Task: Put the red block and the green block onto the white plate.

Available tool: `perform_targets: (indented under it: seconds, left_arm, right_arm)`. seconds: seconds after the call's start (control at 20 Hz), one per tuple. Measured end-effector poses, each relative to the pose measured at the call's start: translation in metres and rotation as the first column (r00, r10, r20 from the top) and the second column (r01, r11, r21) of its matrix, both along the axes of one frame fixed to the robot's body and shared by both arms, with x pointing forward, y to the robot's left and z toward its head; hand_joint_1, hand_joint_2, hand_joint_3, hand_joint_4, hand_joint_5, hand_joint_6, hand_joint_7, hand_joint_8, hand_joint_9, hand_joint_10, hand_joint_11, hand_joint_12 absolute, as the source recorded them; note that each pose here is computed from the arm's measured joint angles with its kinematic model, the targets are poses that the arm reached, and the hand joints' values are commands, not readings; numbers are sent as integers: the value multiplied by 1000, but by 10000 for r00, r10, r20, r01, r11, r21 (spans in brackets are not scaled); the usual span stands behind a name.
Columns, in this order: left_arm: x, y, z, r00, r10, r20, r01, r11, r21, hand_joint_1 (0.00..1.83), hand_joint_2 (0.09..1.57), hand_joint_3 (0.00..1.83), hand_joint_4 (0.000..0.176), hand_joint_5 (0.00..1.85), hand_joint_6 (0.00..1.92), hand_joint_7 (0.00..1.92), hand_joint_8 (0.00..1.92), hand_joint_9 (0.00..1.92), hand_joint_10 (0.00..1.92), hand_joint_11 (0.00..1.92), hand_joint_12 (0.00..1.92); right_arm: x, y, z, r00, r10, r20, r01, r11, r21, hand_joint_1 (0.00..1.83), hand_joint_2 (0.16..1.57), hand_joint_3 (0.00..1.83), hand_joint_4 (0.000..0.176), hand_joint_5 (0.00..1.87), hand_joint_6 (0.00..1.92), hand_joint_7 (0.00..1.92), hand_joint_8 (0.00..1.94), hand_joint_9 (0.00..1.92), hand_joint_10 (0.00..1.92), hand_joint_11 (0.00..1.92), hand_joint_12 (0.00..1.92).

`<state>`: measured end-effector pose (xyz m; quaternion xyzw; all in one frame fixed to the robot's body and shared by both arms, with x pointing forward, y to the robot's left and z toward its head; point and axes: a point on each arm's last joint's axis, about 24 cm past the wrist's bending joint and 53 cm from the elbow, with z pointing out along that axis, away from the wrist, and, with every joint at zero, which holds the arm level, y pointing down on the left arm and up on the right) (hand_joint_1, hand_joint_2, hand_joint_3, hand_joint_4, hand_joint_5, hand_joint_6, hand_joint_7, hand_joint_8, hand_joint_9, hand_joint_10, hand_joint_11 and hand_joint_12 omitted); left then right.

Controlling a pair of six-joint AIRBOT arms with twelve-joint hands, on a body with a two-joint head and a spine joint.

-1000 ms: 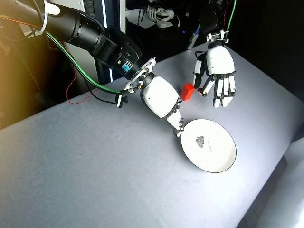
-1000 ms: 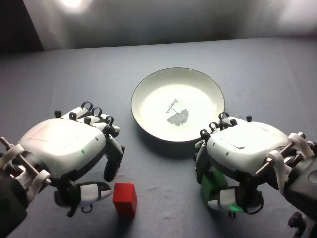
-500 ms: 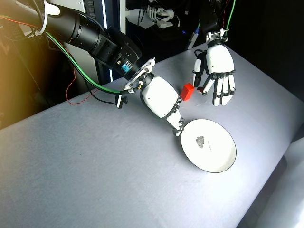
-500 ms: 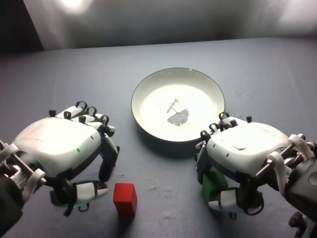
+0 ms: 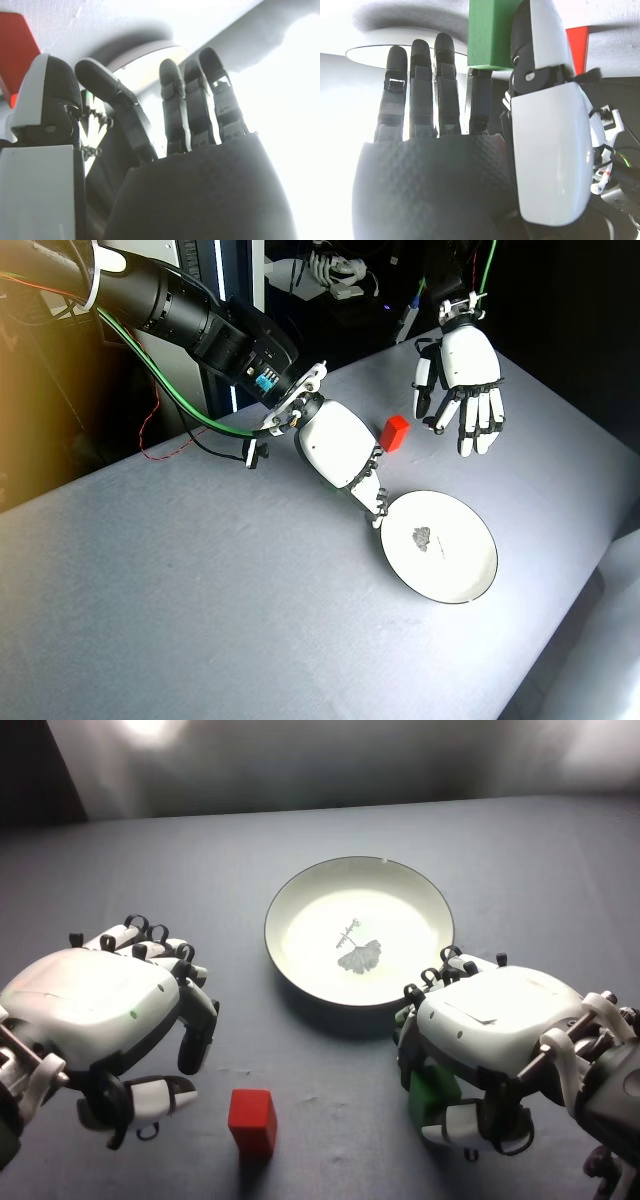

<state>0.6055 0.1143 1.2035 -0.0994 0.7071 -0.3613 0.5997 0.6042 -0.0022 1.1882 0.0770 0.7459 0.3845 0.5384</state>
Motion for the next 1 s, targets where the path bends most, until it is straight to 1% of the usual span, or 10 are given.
perform_targets:
  seconds: [0.05, 0.25, 0.3, 0.35, 0.4, 0.5, 0.55, 0.8, 0.85, 1.0]
  left_arm:
    - [-2, -2, 0, 10000, -52, -30, 52, 10000, -9, 995, 1127, 0, 176, 950, 1034, 463, 6, 249, 18, 0, 857]
    - [-5, -5, -2, 9999, -126, -115, 125, 9999, -35, 946, 1169, 13, 176, 845, 1179, 424, 13, 196, 12, 0, 854]
    - [-5, -4, -2, 9999, -72, -156, 71, 10000, -50, 687, 1150, 3, 176, 663, 629, 378, 2, 168, 4, 0, 739]
    - [-5, -4, -2, 9998, -39, -185, 38, 10000, -71, 565, 1156, 2, 149, 612, 298, 336, 1, 131, 4, 0, 636]
    - [-4, -4, -1, 9998, -14, -185, 12, 9999, -101, 494, 1156, 0, 155, 608, 127, 303, 0, 114, 2, 0, 627]
    - [-6, -6, 2, 9999, -30, -101, 29, 9999, -129, 482, 1123, 0, 167, 618, 52, 276, 0, 128, 5, 0, 718]
    - [-6, -7, 2, 10000, -68, -72, 67, 9999, -109, 463, 1113, 0, 157, 605, 30, 291, 4, 110, 3, 0, 669]
    - [-7, -6, 0, 9998, 19, -186, -21, 9999, -113, 403, 1087, 0, 173, 557, 1, 281, 7, 67, 3, 0, 575]
    - [-9, -8, 0, 9998, -36, -184, 35, 10000, -75, 422, 1089, 0, 173, 589, 10, 291, 4, 59, 0, 0, 538]
    - [-12, -13, -2, 9996, -145, -243, 144, 9999, -71, 418, 1091, 1, 176, 582, 5, 272, 0, 57, 2, 0, 540]
  right_arm:
    - [0, 0, 0, 10000, 17, 37, -17, 10000, -21, 1108, 1071, 0, 10, 1074, 832, 542, 8, 381, 8, 0, 804]
    - [0, 0, 2, 9999, 47, 126, -46, 10000, -55, 1115, 1066, 1, 0, 1087, 811, 551, 2, 381, 4, 0, 751]
    - [0, 1, 2, 9999, 50, 133, -49, 10000, -57, 1106, 1065, 0, 25, 1090, 811, 557, 3, 393, 7, 0, 761]
    - [0, 1, 3, 9997, 79, 213, -78, 9999, -81, 1096, 1070, 1, 45, 1077, 831, 532, 1, 383, 3, 0, 751]
    - [-1, 2, 6, 9992, 138, 386, -133, 9998, -132, 1094, 1071, 2, 51, 1073, 836, 519, 0, 373, 0, 0, 752]
    - [-4, 6, 20, 9937, 311, 1075, -289, 9993, -221, 1099, 1063, 0, 52, 1096, 801, 530, 3, 379, 2, 0, 754]
    - [-7, 8, 27, 9890, 403, 1421, -366, 9989, -284, 1091, 1062, 0, 73, 1094, 804, 536, 4, 377, 1, 0, 764]
    - [-14, 12, 18, 9911, 665, 1157, -622, 9972, -405, 1098, 1053, 0, 71, 1113, 770, 532, 6, 395, 8, 0, 815]
    - [-13, 11, 20, 9898, 661, 1266, -608, 9971, -447, 1104, 1053, 0, 50, 1114, 768, 553, 6, 411, 9, 0, 796]
    - [-12, 9, 21, 9898, 565, 1310, -512, 9977, -435, 1104, 1052, 0, 54, 1117, 764, 542, 2, 402, 5, 0, 804]
